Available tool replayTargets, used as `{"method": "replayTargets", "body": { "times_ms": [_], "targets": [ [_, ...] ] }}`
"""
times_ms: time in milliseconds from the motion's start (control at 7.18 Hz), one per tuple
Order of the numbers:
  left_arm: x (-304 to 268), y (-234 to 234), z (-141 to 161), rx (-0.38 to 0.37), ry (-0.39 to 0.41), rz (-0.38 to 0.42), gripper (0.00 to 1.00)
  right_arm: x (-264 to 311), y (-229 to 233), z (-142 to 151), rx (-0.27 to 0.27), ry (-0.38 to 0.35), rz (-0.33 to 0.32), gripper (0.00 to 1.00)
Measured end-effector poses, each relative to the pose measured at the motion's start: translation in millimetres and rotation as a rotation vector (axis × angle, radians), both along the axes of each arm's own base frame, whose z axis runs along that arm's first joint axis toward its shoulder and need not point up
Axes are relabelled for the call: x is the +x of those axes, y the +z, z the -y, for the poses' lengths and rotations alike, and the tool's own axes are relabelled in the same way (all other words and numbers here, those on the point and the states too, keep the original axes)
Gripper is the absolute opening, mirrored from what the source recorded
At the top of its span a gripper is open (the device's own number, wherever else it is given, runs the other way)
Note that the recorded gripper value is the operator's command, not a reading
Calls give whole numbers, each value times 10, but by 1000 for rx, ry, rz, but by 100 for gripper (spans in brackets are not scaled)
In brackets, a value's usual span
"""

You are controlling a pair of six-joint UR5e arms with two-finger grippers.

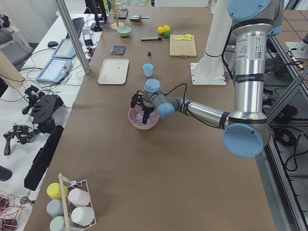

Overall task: Mash ice and strawberries in cup
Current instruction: 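Lower the left gripper into the bowl and grasp an ice cube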

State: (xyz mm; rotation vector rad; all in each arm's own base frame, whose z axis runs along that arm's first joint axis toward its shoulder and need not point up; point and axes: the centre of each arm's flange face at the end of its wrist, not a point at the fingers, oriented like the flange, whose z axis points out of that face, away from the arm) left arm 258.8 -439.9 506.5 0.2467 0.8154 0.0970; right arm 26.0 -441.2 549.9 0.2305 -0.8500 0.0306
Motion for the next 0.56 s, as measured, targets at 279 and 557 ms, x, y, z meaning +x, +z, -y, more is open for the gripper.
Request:
{"method": "replayTargets", "body": {
  "times_ms": [279,557],
  "targets": [
    [0,3,-1,0,0,0,45,0,5,0,-1,0,0,100],
    [-1,-17,-1,3,0,-2,30,0,4,4,-1,0,-1,100]
  ]
}}
